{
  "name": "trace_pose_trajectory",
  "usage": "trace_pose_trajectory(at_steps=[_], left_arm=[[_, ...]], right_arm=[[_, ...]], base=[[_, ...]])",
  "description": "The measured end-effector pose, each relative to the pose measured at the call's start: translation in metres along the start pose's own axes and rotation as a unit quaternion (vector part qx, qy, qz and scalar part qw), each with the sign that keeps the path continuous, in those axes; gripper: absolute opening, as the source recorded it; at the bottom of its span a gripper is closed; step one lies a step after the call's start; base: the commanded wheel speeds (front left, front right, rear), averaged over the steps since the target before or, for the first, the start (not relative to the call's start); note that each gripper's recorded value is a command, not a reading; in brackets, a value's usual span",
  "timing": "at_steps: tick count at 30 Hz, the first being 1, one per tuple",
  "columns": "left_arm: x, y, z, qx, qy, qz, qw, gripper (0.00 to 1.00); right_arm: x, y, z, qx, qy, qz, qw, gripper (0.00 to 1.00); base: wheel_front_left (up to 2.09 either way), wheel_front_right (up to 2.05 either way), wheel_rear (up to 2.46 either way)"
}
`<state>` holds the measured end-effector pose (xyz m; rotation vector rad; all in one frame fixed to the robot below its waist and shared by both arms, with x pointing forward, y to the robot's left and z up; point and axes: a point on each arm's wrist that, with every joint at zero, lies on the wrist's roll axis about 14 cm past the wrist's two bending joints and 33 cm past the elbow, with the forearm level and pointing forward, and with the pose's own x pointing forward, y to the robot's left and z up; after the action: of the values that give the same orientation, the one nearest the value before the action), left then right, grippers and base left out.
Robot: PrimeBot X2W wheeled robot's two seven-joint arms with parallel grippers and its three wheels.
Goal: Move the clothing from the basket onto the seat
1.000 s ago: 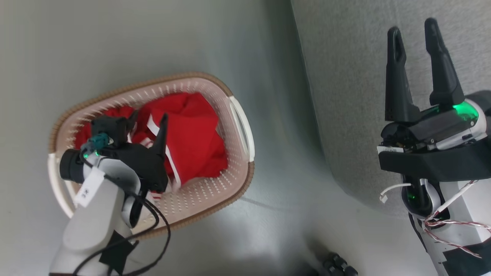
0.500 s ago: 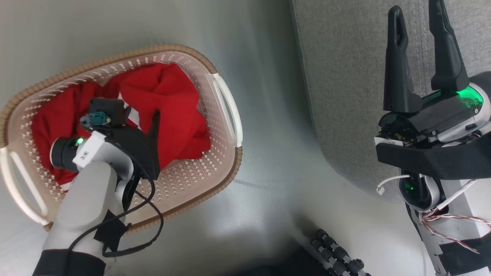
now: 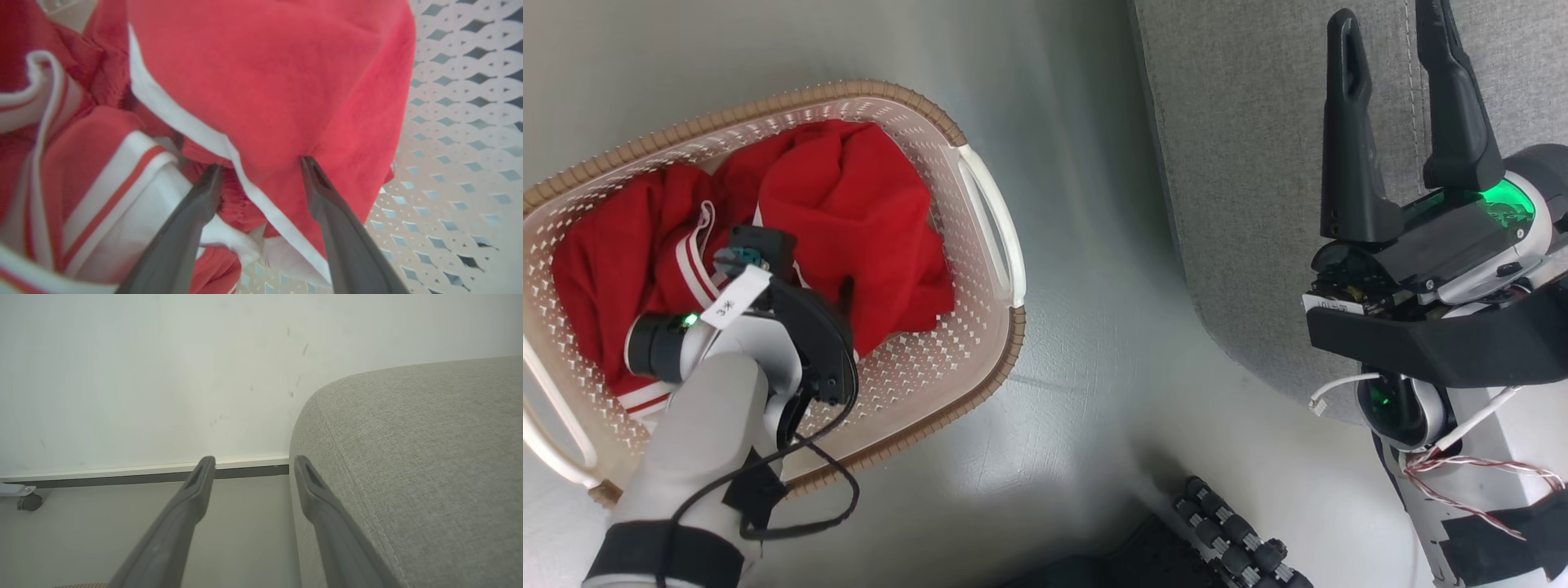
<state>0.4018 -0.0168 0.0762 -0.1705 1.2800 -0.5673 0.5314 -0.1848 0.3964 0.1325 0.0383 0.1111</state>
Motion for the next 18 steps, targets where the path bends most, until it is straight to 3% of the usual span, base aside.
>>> trace_pose_trajectory(at_steps=[1, 2, 18], left_arm=[[0.000, 0.000, 0.001, 0.000, -0.001, 0.000, 1.000, 0.20], [0.001, 0.000, 0.003, 0.000, -0.002, -0.001, 1.000, 0.00], [-0.025, -0.012, 0.041, -0.033, -0.069, -0.001, 0.997, 0.00]], right_arm=[[0.000, 0.000, -0.001, 0.001, 0.001, 0.002, 1.000, 1.00], [0.000, 0.000, -0.001, 0.001, 0.001, 0.001, 1.000, 1.00], [0.003, -0.001, 0.022, -0.010, -0.020, 0.004, 1.000, 1.00]], base=[[0.00, 0.00, 0.00], [0.00, 0.00, 0.00], [0.00, 0.00, 0.00]])
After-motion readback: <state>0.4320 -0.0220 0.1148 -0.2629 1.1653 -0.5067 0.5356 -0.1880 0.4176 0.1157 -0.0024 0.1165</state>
